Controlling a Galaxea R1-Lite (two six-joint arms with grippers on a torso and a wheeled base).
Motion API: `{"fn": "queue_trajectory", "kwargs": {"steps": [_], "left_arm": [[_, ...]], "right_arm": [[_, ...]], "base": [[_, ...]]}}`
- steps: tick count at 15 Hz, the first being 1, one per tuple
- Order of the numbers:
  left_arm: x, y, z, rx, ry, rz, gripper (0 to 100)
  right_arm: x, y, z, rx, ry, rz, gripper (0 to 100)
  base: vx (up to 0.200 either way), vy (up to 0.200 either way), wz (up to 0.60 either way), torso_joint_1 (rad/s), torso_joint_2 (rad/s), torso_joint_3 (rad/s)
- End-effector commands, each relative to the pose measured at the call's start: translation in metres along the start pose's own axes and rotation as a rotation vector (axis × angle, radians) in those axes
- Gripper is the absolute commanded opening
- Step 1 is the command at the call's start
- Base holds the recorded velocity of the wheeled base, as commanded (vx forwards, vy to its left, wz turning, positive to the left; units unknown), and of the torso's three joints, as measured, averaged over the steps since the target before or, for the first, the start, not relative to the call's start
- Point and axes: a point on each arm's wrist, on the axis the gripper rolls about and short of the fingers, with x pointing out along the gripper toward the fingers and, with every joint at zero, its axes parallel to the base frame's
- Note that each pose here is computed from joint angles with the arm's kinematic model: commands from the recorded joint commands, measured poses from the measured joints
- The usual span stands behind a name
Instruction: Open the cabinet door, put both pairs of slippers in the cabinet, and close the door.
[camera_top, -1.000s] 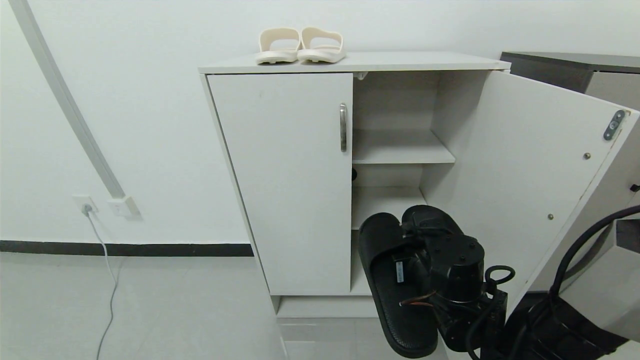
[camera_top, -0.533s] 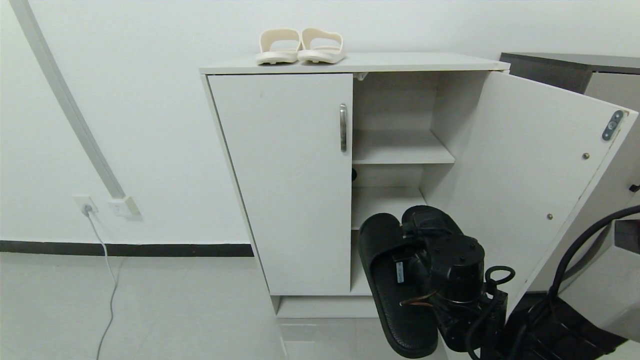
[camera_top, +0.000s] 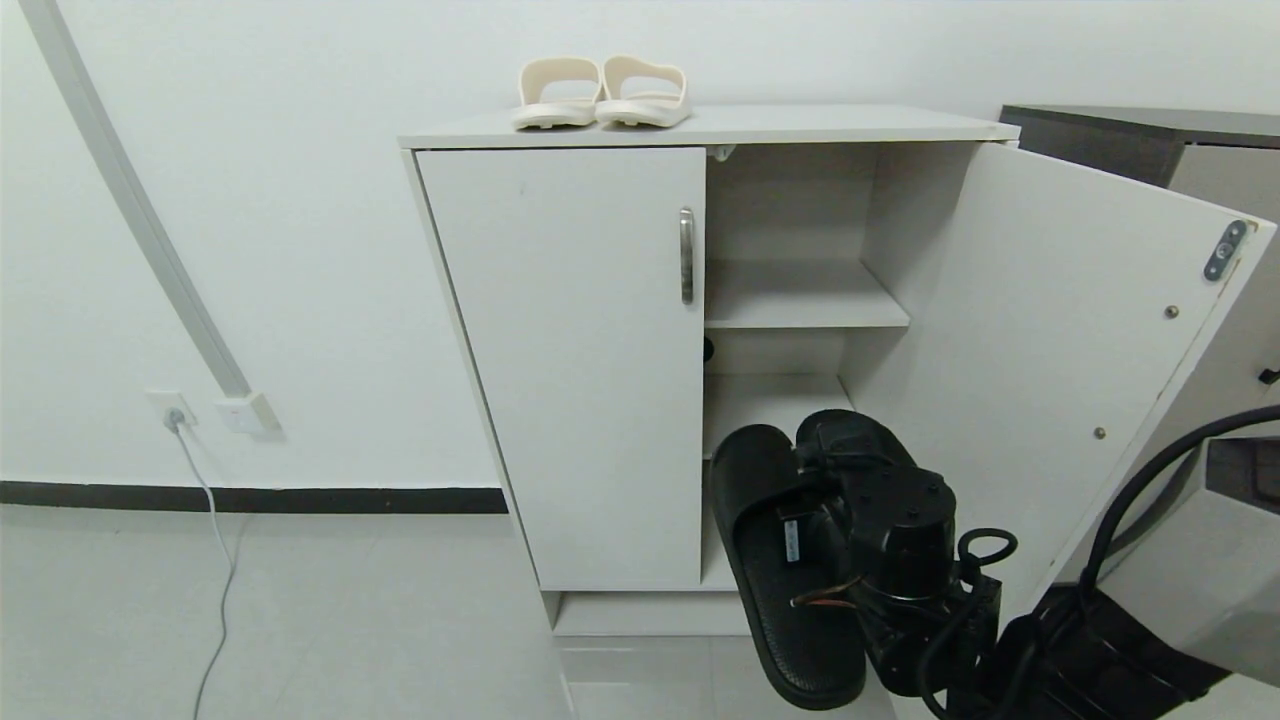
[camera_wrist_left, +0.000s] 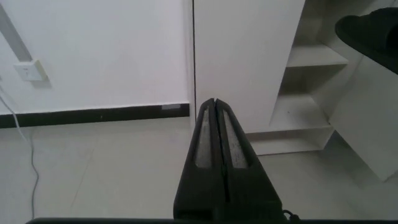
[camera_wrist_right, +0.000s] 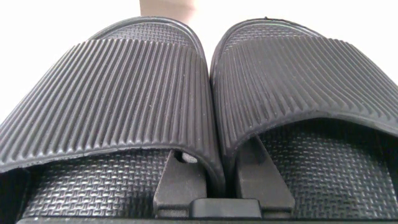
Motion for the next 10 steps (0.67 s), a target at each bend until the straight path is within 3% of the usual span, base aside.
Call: {"fn": "queue_trajectory", "kwargs": {"steps": [1, 2, 6, 10], "left_arm": [[0.0001, 0.0001, 0.0003, 0.001, 0.000, 0.002, 0], [0.0002, 0.0001, -0.0002, 0.001, 0.002, 0.002, 0], [0.0001, 0.0001, 0.0003, 0.001, 0.000, 0.002, 0], [0.0001, 0.0001, 0.0003, 0.000, 0.000, 0.002, 0]], "right_arm": [[0.0087, 0.0028, 0.0044, 0.018, -0.019, -0.010, 0], [0.0094, 0.0027, 0.0064, 0.024, -0.024, -0.013, 0], [0.0093, 0.0026, 0.0052, 0.021, -0.021, -0.015, 0], [0.0097, 0.0029, 0.0032, 0.018, -0.016, -0.015, 0]], "base": [[0.000, 0.000, 0.00, 0.000, 0.00, 0.000], [0.000, 0.000, 0.00, 0.000, 0.00, 0.000], [0.000, -0.200, 0.00, 0.004, 0.00, 0.004], [0.000, 0.000, 0.00, 0.000, 0.00, 0.000]]}}
